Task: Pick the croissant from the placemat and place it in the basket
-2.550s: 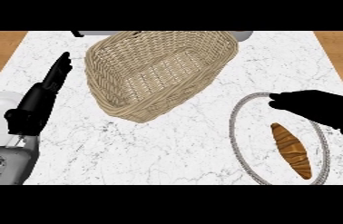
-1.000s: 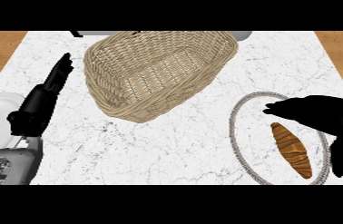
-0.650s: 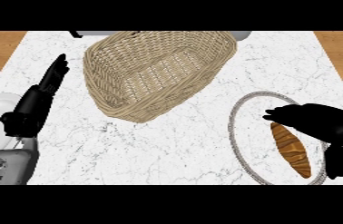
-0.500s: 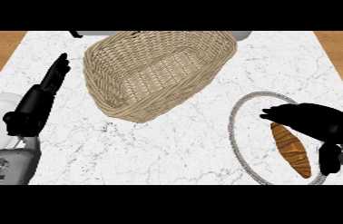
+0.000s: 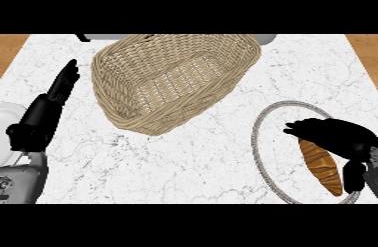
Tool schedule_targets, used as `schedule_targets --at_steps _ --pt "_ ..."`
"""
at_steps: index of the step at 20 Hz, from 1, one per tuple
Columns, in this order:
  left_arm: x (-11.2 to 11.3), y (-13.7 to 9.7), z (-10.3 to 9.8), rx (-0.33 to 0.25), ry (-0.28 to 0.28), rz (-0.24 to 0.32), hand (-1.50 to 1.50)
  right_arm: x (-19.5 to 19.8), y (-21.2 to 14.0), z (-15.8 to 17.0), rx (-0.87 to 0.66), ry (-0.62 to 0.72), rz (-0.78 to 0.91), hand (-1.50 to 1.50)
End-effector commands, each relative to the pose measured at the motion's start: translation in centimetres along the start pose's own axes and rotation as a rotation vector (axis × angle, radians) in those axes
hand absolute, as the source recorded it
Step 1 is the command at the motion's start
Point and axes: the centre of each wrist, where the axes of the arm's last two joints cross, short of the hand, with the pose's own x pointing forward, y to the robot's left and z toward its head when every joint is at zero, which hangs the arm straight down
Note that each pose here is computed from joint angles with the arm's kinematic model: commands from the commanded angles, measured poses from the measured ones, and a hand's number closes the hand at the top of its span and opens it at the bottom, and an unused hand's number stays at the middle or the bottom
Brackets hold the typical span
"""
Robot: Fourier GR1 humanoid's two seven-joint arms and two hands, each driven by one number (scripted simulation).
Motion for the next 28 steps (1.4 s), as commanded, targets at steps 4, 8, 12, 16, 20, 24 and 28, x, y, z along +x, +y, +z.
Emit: schedule_targets --at_steps 4,8,12,16,20,24,28 --pt "0.6 -1.5 -0.3 0.004 -0.007 -0.007 0.0 -1.0 0.1 -0.1 0.025 -0.001 -0.012 -1.5" --pt "1.8 1.3 -0.1 0.012 -0.002 -0.018 0.0 -0.8 2.8 -1.3 0.021 0.016 -0.006 -1.5" --pt "0.5 0.2 1.3 0.002 -0.003 -0.006 0.0 -1.5 3.6 -0.8 0.025 0.04 -0.023 -1.5" --pt "-1.0 0.6 -0.1 -0.01 -0.002 -0.004 0.0 -2.3 3.1 -1.3 0.028 0.037 -0.029 -1.5" --pt "0.0 0.4 0.0 -0.01 -0.011 0.018 0.0 -1.4 4.8 -4.2 0.029 0.037 -0.017 -1.5" --pt "0.6 0.3 0.5 0.004 -0.008 -0.01 0.0 -1.7 5.7 -3.5 0.044 0.021 -0.103 1.5" --pt "-0.3 1.0 -0.5 -0.005 -0.003 0.002 0.0 -1.8 6.2 -4.9 0.025 0.003 -0.006 1.5"
